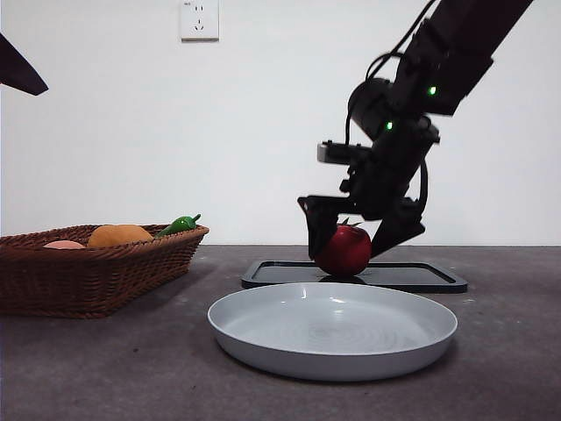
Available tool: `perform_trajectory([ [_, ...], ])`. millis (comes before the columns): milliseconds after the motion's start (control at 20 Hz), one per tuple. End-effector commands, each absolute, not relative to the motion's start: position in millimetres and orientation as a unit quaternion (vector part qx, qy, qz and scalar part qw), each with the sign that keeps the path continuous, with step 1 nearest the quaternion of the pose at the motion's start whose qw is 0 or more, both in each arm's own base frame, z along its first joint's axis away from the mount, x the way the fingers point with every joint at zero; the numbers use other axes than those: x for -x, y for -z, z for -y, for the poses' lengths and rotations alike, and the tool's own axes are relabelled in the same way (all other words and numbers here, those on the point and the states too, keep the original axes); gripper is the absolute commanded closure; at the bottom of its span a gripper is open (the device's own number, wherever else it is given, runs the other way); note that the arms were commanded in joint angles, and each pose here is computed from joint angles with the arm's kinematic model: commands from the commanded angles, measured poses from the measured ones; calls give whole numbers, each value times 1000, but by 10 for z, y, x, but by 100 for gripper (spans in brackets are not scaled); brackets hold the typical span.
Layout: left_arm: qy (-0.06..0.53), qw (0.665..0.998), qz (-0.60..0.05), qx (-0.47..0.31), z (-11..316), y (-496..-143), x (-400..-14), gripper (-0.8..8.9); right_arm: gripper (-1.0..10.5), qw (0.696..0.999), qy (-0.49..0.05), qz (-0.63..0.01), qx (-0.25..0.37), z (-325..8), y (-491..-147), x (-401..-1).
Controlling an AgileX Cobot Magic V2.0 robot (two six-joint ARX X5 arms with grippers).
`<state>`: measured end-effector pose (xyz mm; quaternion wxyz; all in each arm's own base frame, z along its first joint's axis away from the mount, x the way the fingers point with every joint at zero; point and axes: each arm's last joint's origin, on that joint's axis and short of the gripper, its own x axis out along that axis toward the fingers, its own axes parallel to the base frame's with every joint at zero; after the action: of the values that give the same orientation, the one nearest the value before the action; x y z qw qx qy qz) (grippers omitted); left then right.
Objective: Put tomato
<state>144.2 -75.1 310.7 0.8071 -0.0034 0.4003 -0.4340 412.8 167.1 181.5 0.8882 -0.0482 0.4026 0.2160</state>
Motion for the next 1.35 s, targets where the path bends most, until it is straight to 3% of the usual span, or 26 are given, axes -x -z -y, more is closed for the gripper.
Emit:
perform_trajectory([
  [50, 441, 809, -388, -1, 765, -3174, -1452, 317, 357, 897, -219, -382, 41, -1677, -2122, -4081],
  [250, 441, 809, -388, -1, 765, -3174, -1452, 317, 357, 902, -235, -362, 32, -1575, -2695, -3801],
  [550, 441, 809, -388, -1, 765, -3174, -1451, 317, 358, 889, -272, -368, 29, -1289, -3512, -3036],
  [750, 441, 809, -388, -1, 765, -3174, -1452, 317, 358, 895, -283, -342, 35, -1106, -3855, -2572],
  [1000, 441, 809, -388, -1, 765, -3174, -1452, 317, 360, 897, -305, -319, 26, -891, -3835, -1997],
  [1350, 441, 809, -388, -1, 765, -3174, -1452, 317, 366, 858, -374, -351, 20, -796, -3261, -1388],
])
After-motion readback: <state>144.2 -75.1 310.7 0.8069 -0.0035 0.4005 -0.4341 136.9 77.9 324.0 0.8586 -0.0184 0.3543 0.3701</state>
